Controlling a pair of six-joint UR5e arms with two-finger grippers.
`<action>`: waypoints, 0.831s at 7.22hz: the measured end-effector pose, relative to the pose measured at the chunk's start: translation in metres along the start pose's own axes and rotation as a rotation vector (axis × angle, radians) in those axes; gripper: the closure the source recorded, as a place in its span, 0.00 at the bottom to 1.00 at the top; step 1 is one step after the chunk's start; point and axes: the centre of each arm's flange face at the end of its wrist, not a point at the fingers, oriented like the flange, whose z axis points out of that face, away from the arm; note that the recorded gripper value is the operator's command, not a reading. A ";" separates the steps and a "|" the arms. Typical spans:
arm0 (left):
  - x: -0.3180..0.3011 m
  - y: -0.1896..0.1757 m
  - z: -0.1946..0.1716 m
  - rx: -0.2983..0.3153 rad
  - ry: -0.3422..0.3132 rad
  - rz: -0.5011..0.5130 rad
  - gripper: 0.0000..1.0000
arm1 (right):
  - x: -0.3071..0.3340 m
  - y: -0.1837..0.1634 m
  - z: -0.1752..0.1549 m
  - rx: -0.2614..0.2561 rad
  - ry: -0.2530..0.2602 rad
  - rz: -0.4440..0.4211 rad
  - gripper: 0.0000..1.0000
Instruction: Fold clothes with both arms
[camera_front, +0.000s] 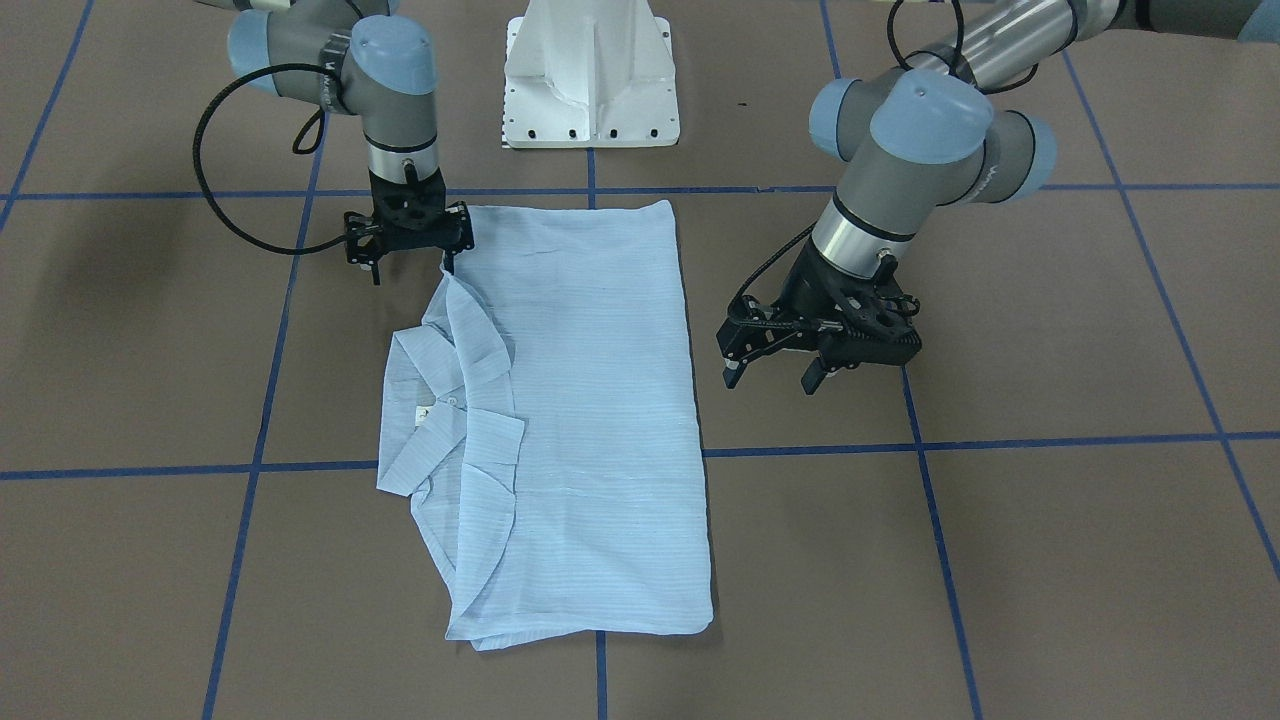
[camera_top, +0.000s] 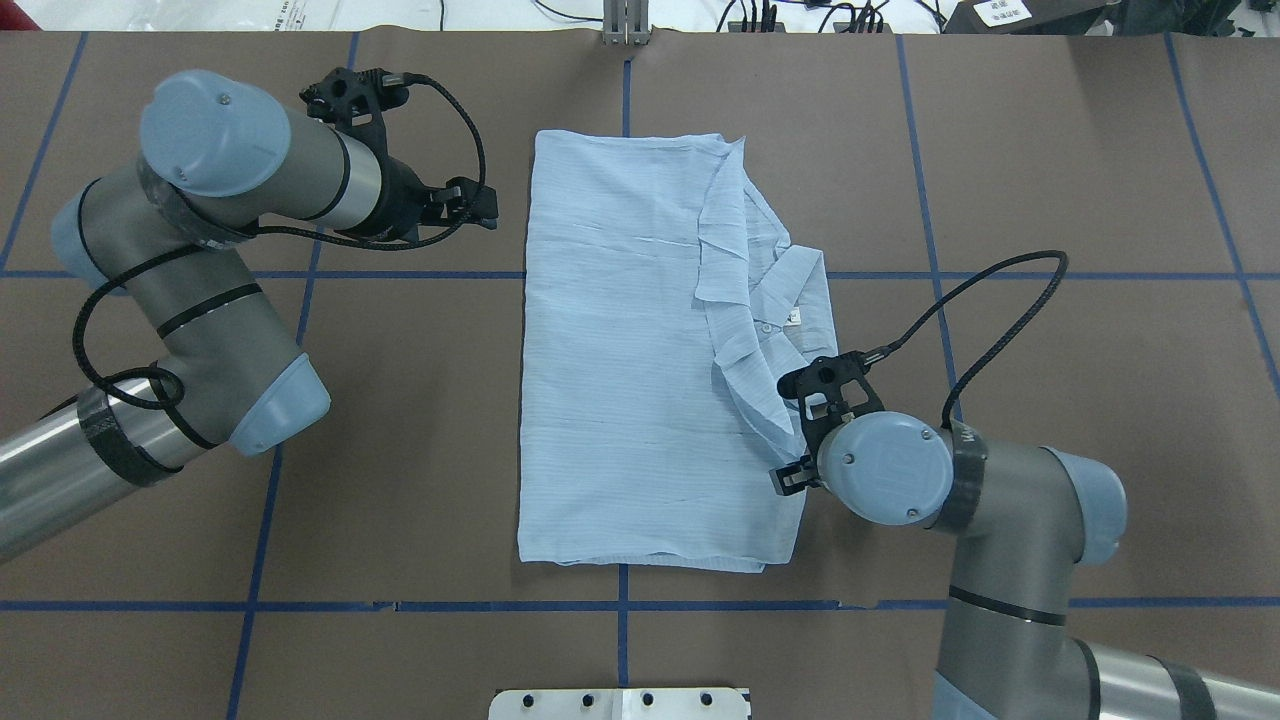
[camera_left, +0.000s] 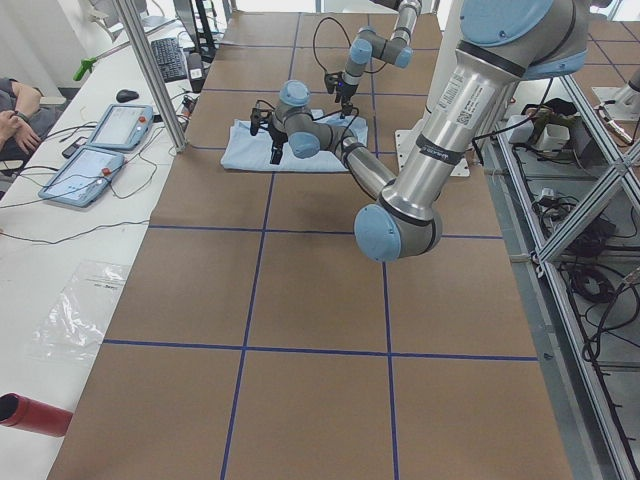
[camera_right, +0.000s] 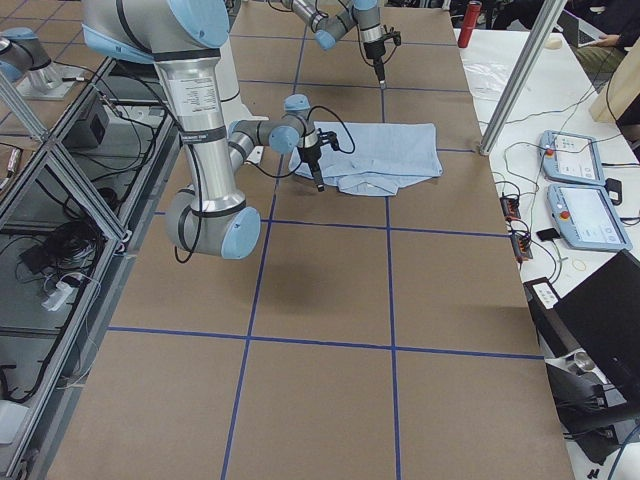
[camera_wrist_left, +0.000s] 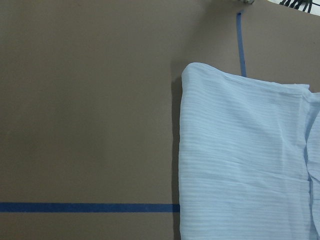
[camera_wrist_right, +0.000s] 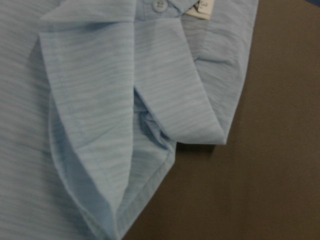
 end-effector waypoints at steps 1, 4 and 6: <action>0.007 0.005 0.001 -0.007 0.008 -0.007 0.00 | 0.035 0.011 -0.002 -0.012 0.019 -0.010 0.00; 0.012 0.008 0.002 -0.012 0.013 -0.011 0.00 | 0.046 -0.013 -0.036 0.035 -0.029 0.007 0.00; 0.009 0.009 0.004 -0.014 0.008 -0.007 0.00 | 0.001 -0.062 -0.050 0.085 -0.078 0.024 0.00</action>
